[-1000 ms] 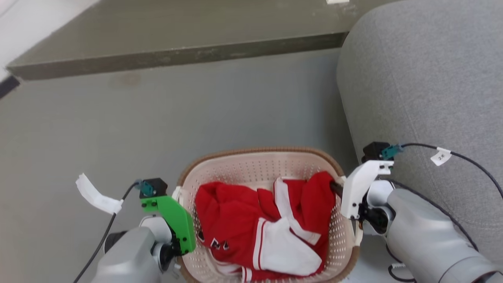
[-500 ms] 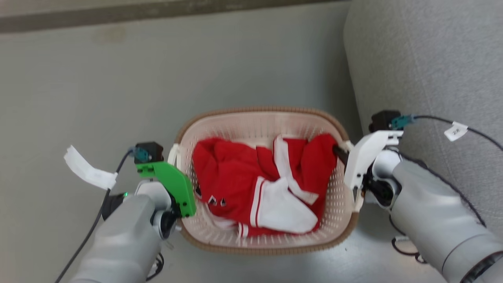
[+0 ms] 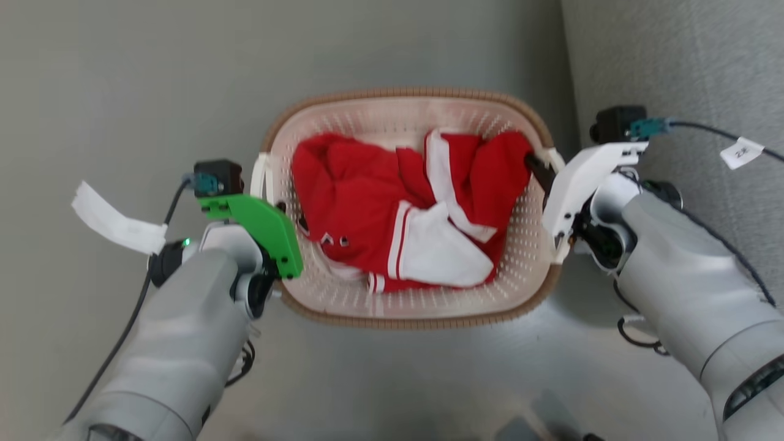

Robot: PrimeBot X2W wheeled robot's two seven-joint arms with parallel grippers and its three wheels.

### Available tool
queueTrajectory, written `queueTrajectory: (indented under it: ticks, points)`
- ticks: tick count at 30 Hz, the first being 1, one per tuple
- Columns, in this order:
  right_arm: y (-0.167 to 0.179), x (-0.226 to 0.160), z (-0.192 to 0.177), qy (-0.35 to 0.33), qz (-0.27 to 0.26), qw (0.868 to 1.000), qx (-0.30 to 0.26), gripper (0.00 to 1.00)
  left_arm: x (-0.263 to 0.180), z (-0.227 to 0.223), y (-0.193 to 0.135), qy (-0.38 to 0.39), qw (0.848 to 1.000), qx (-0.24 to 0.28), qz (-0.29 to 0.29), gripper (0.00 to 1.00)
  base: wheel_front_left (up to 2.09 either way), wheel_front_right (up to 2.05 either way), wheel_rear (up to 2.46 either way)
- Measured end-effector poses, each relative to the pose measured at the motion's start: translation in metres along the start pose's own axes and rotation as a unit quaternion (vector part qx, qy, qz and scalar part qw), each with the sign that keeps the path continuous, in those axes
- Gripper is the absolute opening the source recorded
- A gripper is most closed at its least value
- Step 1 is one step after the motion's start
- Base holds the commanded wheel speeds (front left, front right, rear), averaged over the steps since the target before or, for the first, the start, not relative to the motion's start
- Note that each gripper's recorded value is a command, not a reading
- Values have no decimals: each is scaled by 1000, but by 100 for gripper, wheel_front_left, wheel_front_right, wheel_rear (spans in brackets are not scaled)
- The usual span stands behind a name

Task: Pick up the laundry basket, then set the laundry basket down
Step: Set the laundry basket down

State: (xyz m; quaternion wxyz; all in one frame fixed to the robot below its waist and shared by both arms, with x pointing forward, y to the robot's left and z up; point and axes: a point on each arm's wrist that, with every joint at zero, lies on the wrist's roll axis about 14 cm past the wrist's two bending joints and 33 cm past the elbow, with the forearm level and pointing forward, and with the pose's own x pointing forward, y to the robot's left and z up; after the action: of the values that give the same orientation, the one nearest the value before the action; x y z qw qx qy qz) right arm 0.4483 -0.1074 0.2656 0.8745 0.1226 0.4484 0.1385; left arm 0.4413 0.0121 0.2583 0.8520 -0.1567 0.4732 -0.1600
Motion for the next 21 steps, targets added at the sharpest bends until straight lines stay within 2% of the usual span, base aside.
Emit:
queueTrajectory:
  ticks: [15,21]
  points:
    - [-19,52,-8,5,4,1000,8,0,52,2,24,-6,1000,-18,10,0,0,0,0]
    - [-25,72,-22,16,5,1000,13,0,70,-8,36,2,1000,-25,16,0,0,0,0]
